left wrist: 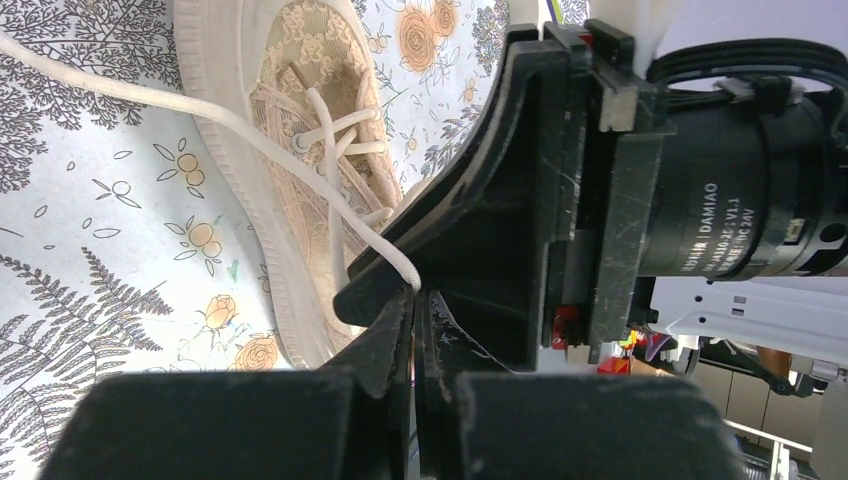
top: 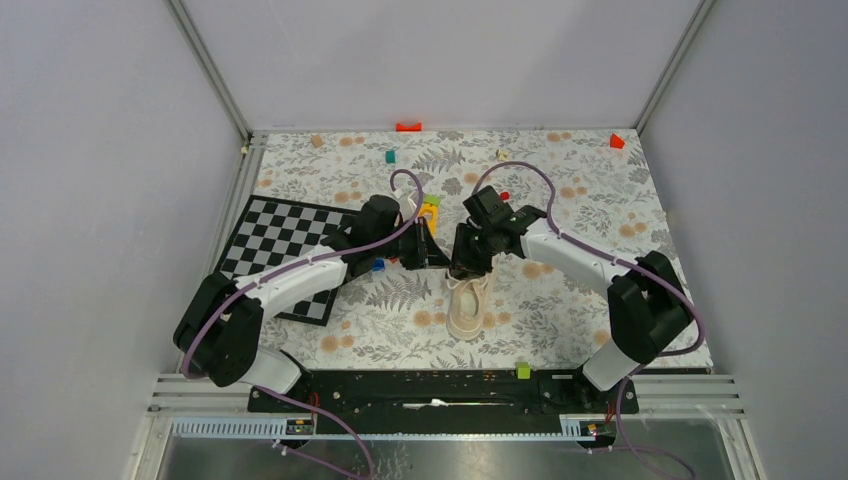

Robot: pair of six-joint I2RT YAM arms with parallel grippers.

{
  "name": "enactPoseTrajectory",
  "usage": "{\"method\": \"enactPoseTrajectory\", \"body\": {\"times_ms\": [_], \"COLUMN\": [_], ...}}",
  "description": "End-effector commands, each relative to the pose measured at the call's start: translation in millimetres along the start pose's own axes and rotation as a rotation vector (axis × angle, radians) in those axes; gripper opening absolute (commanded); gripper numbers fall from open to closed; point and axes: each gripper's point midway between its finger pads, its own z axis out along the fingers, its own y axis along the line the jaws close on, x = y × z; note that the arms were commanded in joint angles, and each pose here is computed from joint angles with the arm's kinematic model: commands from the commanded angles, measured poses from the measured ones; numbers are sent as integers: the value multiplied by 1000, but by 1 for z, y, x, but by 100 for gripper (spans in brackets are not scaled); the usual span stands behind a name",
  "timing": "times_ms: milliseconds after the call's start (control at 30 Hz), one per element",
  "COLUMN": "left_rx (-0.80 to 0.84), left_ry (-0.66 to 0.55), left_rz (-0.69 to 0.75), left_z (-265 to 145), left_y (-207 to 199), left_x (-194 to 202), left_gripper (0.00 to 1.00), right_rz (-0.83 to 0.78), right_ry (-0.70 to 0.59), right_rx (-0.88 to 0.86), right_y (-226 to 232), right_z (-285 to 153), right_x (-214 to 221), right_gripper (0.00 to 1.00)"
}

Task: Tie the shoes
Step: Cross the shoelace with the shoelace.

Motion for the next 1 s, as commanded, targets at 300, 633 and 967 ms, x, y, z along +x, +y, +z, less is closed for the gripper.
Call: {"method": "enactPoseTrajectory", "body": {"times_ms": [300, 633, 967], "left_rx": [69, 30, 41], "left_ry": [-59, -21, 25], "left_rz": [68, 46, -10], "left_z": [12, 36, 42], "left_y": [-25, -21, -11], "left_x": [-30, -45, -49], "left_gripper": [0, 0, 0], "right_rz": [-10, -178, -531], "right_ry": [-134, -323, -450], "right_rx": [46, 22, -38], "right_y": [-19, -9, 46], "right_z": [-51, -84, -48], "right_x": [-4, -3, -7], "right_gripper": [41, 41, 43]}}
